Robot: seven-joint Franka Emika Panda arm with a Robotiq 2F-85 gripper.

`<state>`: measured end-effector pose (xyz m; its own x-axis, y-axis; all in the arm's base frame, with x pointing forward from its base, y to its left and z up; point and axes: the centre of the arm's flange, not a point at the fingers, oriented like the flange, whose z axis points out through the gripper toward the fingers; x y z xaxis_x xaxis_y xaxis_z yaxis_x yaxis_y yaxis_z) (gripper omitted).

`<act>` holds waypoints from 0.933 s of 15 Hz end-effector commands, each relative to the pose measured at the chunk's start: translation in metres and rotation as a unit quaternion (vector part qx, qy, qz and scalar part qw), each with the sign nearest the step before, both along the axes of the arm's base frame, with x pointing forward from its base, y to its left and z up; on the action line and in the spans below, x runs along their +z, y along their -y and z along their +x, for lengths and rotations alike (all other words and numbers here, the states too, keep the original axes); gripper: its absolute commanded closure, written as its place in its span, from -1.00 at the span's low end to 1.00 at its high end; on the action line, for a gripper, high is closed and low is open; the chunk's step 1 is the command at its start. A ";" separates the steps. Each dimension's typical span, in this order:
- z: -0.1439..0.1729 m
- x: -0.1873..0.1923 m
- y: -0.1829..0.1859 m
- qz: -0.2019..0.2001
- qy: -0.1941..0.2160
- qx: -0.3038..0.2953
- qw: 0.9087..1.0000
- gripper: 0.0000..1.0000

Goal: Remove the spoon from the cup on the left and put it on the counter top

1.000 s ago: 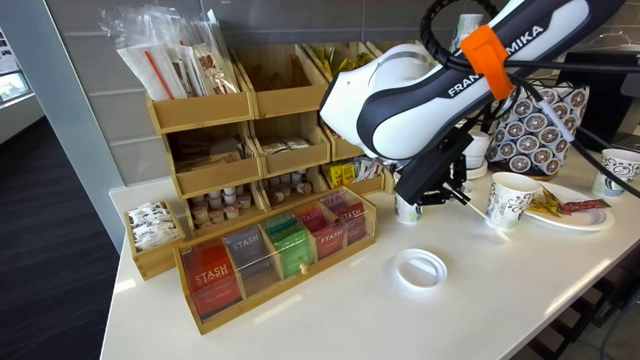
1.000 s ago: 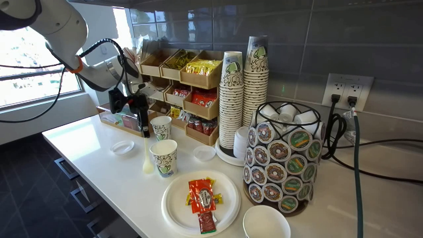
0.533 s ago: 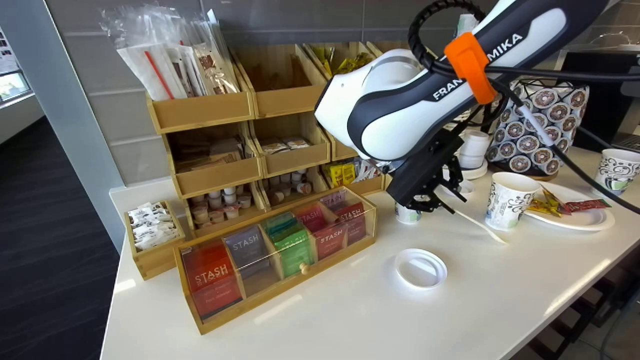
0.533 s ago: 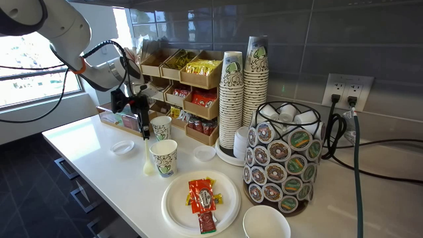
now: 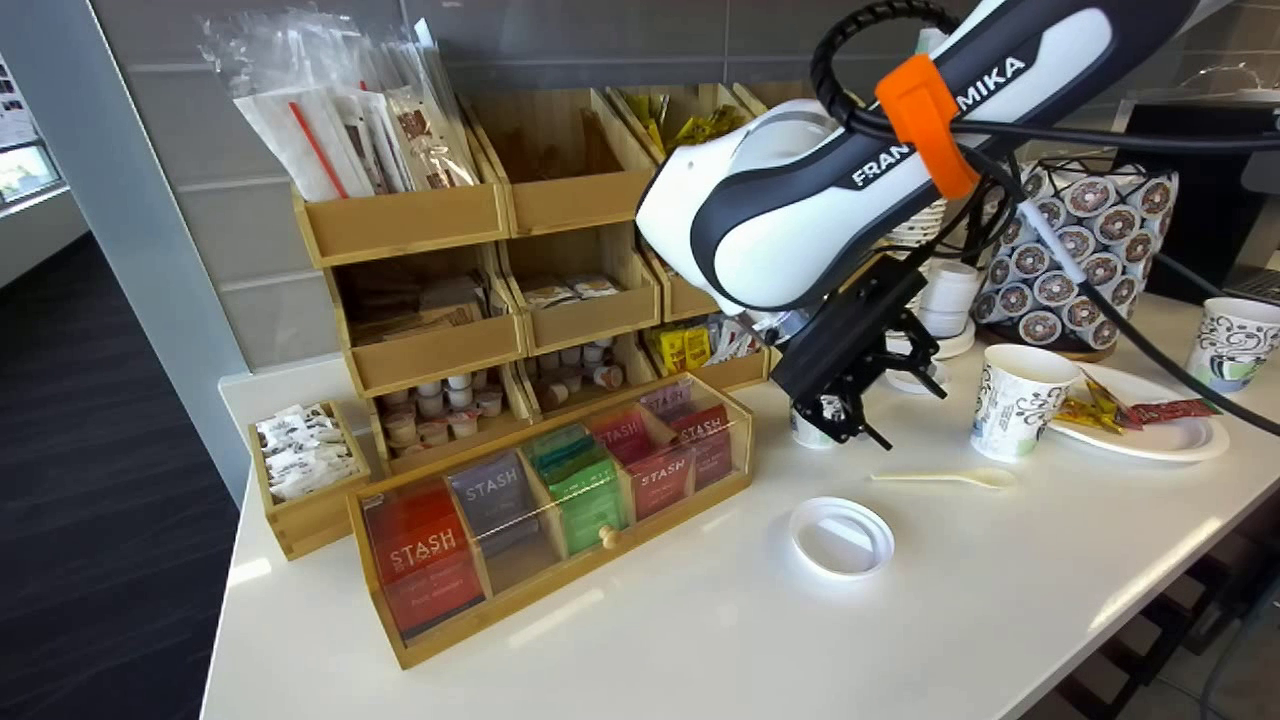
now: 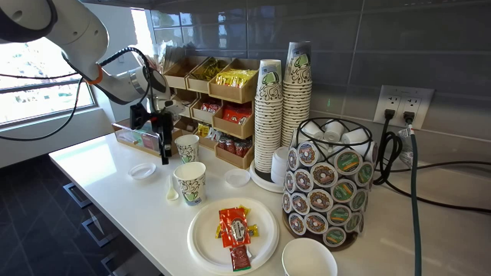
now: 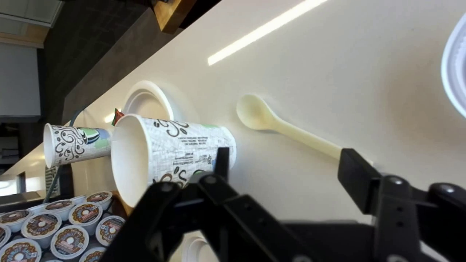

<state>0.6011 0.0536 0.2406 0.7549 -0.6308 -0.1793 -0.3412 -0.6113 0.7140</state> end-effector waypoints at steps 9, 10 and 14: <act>-0.022 0.114 0.020 0.190 0.103 0.085 0.973 -1.00; -0.028 0.128 0.026 0.204 0.120 0.100 0.966 -1.00; -0.046 0.156 0.060 0.244 0.191 0.173 0.935 -1.00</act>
